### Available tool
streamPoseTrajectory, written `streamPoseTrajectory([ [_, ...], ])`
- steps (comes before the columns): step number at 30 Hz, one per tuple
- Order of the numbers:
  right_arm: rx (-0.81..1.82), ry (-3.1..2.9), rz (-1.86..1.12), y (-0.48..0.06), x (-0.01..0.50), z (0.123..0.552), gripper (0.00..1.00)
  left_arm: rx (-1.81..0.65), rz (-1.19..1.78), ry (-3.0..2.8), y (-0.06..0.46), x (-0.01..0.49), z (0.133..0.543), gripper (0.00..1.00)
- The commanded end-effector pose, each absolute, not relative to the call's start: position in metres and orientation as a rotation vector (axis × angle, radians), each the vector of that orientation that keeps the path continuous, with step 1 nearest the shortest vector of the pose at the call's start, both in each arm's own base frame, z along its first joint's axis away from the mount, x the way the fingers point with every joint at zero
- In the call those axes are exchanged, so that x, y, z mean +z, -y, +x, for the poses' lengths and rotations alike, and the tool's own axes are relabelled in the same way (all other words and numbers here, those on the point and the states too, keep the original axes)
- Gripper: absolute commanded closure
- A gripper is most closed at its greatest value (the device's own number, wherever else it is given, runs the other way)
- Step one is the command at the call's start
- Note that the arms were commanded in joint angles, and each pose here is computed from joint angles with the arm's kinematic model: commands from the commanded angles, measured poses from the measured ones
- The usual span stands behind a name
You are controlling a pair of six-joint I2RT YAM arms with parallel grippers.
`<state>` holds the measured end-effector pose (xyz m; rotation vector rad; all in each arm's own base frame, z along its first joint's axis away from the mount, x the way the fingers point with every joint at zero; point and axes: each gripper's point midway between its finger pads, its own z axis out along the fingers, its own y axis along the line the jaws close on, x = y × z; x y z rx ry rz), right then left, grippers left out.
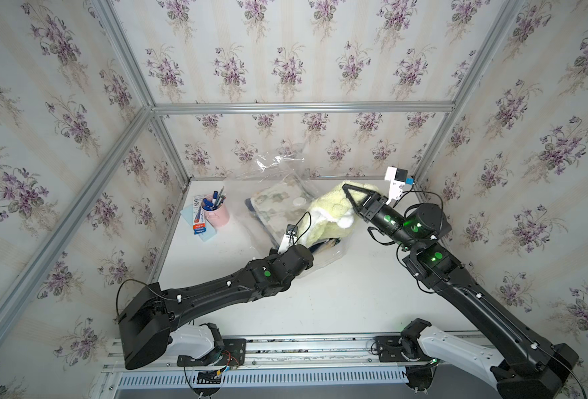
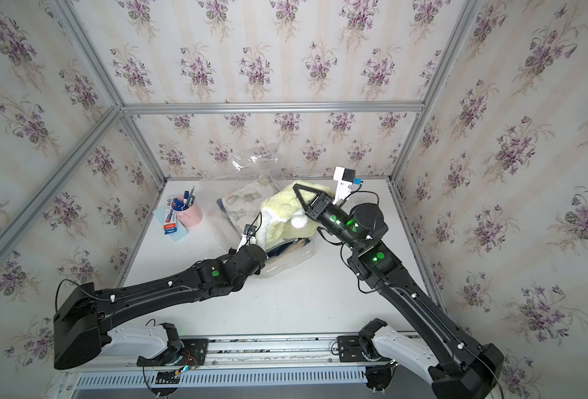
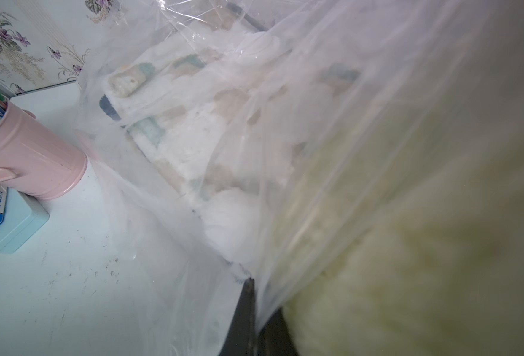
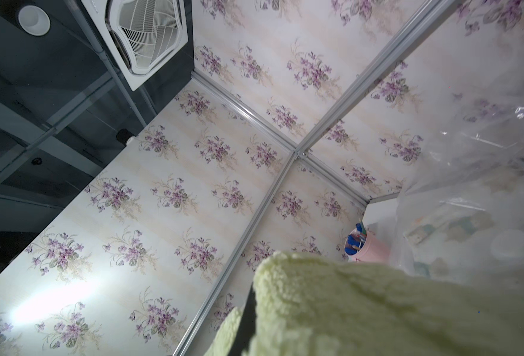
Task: Take the blanket out of the vacuum bag
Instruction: Take out the blanket from the vacuum bag, then place the blanket at the center of the board.
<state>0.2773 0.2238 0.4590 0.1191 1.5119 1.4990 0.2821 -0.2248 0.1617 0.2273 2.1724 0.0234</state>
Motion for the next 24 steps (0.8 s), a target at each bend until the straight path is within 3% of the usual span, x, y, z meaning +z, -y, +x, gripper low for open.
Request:
streamPoseTrajectory([
  [1,1.483,-1.447,0.077,-0.213,0.487,0.282,1.00,-0.002,0.205,-2.165,0.229,0.162,0.284,1.00],
  [6,1.461,-1.446,0.087,-0.199,0.503,0.302,1.00,0.000,0.200,-2.174,0.230,0.155,0.285,1.00],
  [15,1.411,-1.364,0.156,-0.128,0.524,0.337,1.00,0.002,0.196,-2.191,0.227,0.145,0.282,1.00],
  [24,1.291,-1.353,0.332,-0.061,0.490,0.343,1.00,0.017,0.204,-2.194,0.225,0.139,0.281,1.00],
])
